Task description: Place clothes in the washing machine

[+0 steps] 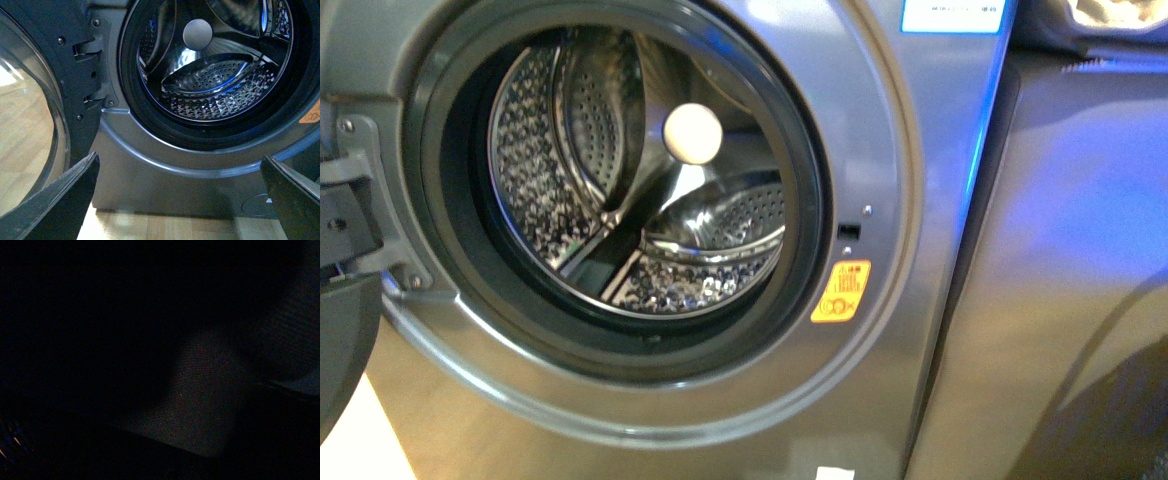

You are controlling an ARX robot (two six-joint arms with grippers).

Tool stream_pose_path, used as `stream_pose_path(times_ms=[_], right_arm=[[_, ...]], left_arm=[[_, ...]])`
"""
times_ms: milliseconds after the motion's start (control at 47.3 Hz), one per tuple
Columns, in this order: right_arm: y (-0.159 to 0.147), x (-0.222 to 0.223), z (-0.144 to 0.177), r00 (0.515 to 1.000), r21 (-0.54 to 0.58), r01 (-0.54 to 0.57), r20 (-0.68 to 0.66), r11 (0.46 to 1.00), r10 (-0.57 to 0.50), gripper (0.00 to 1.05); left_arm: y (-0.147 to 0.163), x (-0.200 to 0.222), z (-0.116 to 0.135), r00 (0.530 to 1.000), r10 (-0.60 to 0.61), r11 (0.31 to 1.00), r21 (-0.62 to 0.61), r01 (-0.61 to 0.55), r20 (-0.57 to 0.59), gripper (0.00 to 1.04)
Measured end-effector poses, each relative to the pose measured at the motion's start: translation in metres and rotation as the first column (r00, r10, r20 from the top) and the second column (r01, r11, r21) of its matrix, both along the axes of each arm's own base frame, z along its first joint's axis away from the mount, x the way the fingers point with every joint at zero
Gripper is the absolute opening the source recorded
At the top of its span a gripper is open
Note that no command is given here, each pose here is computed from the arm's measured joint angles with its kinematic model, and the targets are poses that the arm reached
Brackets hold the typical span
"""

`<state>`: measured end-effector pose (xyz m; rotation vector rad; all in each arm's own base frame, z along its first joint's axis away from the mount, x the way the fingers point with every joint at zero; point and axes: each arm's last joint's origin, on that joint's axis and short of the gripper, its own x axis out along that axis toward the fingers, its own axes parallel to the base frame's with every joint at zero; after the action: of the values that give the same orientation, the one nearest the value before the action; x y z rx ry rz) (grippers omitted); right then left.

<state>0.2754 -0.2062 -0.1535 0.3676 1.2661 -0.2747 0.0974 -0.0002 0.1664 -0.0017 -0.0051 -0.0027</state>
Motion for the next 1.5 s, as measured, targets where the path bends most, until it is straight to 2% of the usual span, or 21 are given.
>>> stream_pose_path(times_ms=[317, 782, 1077, 1204, 1394, 1458, 1500], right_arm=[[-0.004, -0.004, -0.012, 1.000, 0.032, 0.016, 0.019, 0.999, -0.016, 0.97], [-0.005, -0.010, -0.022, 1.000, 0.022, 0.003, 0.030, 1.000, -0.004, 0.96], [-0.008, -0.016, -0.016, 0.997, -0.002, 0.037, 0.063, 0.999, -0.037, 0.55], [-0.006, -0.018, -0.005, 0.994, 0.028, 0.056, 0.096, 0.998, -0.058, 0.40], [-0.006, -0.015, 0.031, 0.980, 0.047, 0.063, 0.184, 0.997, -0.071, 0.13], [-0.010, -0.013, 0.057, 0.969, 0.032, 0.056, 0.240, 0.998, -0.062, 0.02], [-0.012, -0.012, 0.074, 0.959, 0.017, 0.057, 0.276, 0.998, -0.059, 0.03]], left_arm=[[0.000, 0.000, 0.000, 1.000, 0.000, 1.000, 0.000, 0.000, 0.000, 0.98], [0.000, 0.000, 0.000, 1.000, 0.000, 1.000, 0.000, 0.000, 0.000, 0.98], [0.000, 0.000, 0.000, 1.000, 0.000, 1.000, 0.000, 0.000, 0.000, 0.98], [0.000, 0.000, 0.000, 1.000, 0.000, 1.000, 0.000, 0.000, 0.000, 0.98], [0.000, 0.000, 0.000, 1.000, 0.000, 1.000, 0.000, 0.000, 0.000, 0.98], [0.000, 0.000, 0.000, 1.000, 0.000, 1.000, 0.000, 0.000, 0.000, 0.98], [0.000, 0.000, 0.000, 1.000, 0.000, 1.000, 0.000, 0.000, 0.000, 0.98]])
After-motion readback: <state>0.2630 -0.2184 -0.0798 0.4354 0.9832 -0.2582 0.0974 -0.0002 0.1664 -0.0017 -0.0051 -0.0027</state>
